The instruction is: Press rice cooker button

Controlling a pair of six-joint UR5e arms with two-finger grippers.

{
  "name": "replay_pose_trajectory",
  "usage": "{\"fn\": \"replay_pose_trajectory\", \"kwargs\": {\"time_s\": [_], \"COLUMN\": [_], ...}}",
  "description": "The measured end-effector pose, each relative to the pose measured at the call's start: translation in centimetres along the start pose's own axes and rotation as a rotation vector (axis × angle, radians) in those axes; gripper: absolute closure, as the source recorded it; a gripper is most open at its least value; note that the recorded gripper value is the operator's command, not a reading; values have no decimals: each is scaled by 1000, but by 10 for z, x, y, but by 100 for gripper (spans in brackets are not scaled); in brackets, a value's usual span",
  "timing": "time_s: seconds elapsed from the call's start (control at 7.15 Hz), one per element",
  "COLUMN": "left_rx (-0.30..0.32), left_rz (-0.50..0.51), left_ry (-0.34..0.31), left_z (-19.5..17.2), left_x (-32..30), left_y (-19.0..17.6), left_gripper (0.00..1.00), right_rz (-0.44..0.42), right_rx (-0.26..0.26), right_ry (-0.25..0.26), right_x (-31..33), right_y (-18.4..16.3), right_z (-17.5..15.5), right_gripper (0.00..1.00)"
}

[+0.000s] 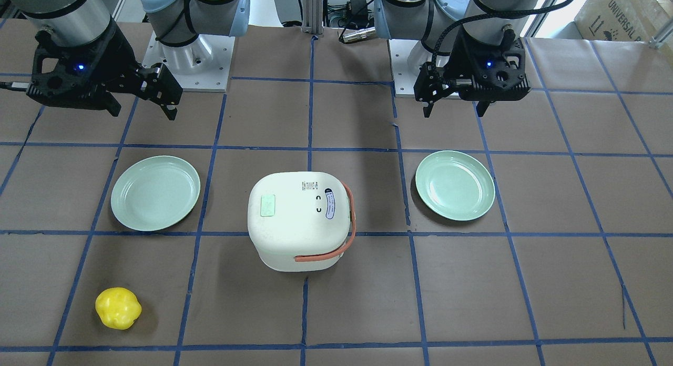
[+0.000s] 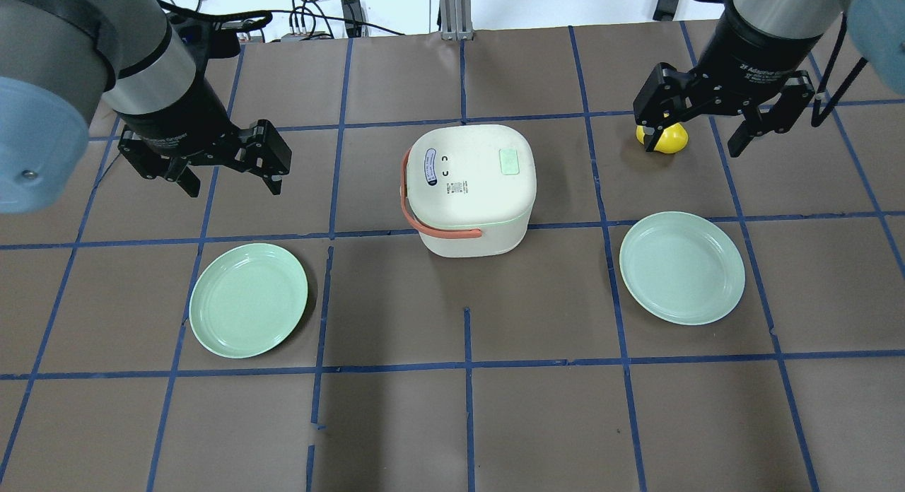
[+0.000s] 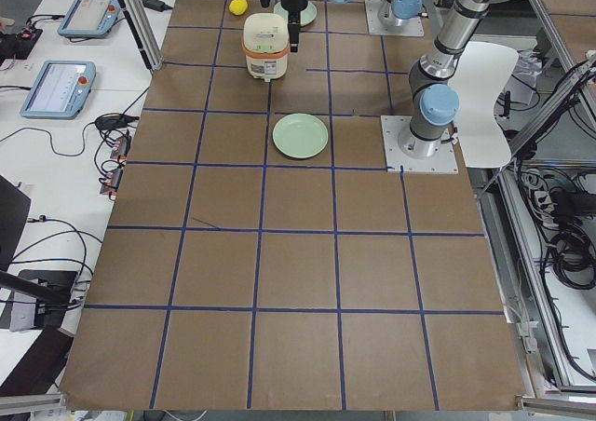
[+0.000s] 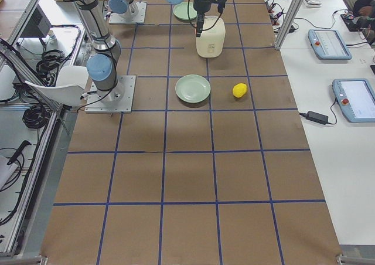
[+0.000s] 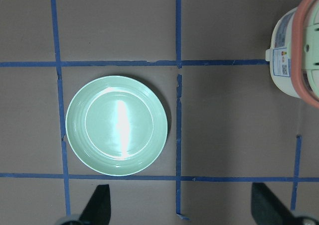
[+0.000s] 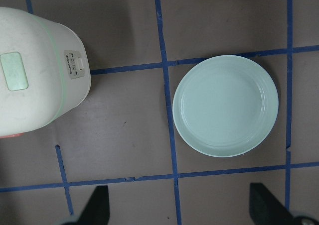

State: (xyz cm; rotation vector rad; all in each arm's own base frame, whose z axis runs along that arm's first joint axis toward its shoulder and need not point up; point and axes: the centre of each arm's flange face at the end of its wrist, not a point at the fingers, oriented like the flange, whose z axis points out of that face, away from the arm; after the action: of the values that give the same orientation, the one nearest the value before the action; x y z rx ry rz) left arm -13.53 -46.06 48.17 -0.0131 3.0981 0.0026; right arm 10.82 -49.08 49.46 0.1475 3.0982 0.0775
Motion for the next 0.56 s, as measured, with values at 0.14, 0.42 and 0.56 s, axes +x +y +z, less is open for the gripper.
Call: {"fn": "replay_pose_trajectory", "kwargs": {"time_s": [0.14,0.42,0.56], "left_rx": [0,0,0], "left_rz": [0,0,0], "left_ry": [0,0,0], "left_z": [0,0,0], "left_x": [0,0,0], "left_y": [0,0,0], "left_gripper": [0,0,0], "right_rz": [0,0,0], "right_rx": [5,10,10], "right_ry": [7,15,12], "right_x": [1,1,1], "right_y": [0,0,0], "right_z": [-1,-2,-2], "right_gripper": [3,0,0]}}
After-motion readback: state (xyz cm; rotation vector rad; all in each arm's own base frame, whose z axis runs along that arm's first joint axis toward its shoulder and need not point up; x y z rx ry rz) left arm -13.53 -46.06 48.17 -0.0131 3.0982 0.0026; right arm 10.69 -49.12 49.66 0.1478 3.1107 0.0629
